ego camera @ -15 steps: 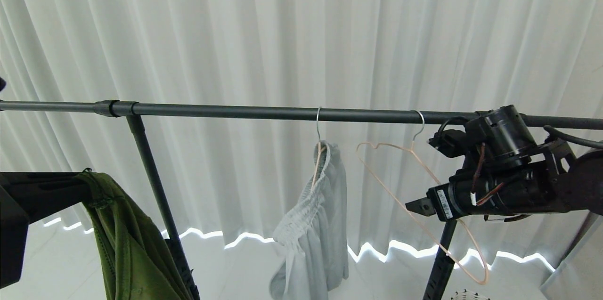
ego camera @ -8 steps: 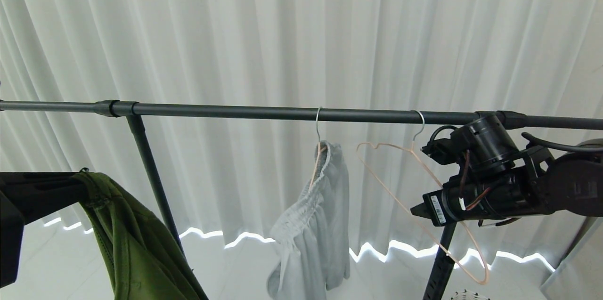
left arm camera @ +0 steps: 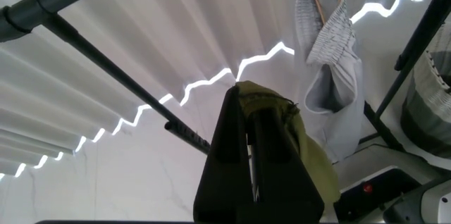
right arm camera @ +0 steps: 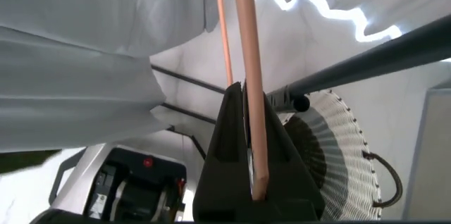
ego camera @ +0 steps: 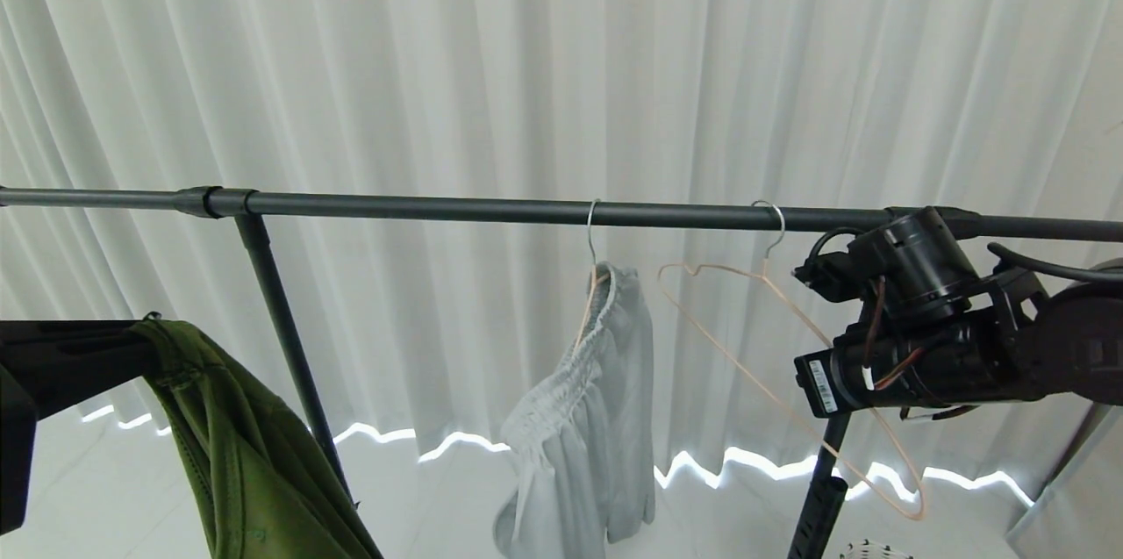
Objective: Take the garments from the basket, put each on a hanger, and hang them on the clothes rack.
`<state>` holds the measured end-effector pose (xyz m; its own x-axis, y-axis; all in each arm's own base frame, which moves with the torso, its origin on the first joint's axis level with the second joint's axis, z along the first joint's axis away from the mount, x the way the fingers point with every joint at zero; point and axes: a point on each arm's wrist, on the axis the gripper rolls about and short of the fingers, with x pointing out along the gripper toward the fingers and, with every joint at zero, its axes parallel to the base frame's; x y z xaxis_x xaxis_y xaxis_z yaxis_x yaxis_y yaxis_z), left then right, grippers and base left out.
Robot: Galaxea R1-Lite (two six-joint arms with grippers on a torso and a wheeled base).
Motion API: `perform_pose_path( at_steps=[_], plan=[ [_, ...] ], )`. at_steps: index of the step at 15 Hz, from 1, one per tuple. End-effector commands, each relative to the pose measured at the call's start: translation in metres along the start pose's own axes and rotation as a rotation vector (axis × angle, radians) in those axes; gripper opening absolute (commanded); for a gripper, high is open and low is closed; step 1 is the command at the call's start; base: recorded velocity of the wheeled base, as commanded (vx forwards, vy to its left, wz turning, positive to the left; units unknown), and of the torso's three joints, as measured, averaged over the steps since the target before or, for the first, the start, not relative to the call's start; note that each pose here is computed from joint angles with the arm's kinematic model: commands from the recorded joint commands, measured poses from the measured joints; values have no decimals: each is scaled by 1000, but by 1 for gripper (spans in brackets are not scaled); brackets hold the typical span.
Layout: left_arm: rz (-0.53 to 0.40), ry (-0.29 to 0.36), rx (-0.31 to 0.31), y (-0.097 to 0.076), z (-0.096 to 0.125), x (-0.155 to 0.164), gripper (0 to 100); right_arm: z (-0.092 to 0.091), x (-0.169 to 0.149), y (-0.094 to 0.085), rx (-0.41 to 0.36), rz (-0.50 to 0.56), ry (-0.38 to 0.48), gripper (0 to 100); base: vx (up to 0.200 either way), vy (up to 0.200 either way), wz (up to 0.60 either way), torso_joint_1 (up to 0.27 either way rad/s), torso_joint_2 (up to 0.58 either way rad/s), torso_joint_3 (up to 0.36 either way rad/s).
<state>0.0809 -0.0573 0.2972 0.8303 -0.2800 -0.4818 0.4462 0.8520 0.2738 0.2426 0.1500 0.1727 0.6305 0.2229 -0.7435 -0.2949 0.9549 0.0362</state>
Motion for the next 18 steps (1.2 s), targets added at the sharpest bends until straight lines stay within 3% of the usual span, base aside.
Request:
perform_pose_path(
  at_steps=[1,5,8,14,18],
  plan=[
    [1,-6,-1,1,-1,-2,0,3,-22,0,4,20,-65,0,0,0,0,0,0,0],
    [4,-24,-6,2,-3,-8,0,0,-50,-3,3,-41,-130,0,0,0,0,0,0,0],
    [4,-6,2,1,-8,-6,0,-22,-76,-9,-14,-43,-106,0,0,0,0,0,0,0],
    [4,-3,17,1,-11,-6,0,-61,-105,-23,-34,-89,-95,0,-200,0,0,6,3,6],
    [2,9,21,0,-12,-4,0,-76,-111,-28,-38,-87,-97,0,-200,0,0,1,2,4]
  ],
)
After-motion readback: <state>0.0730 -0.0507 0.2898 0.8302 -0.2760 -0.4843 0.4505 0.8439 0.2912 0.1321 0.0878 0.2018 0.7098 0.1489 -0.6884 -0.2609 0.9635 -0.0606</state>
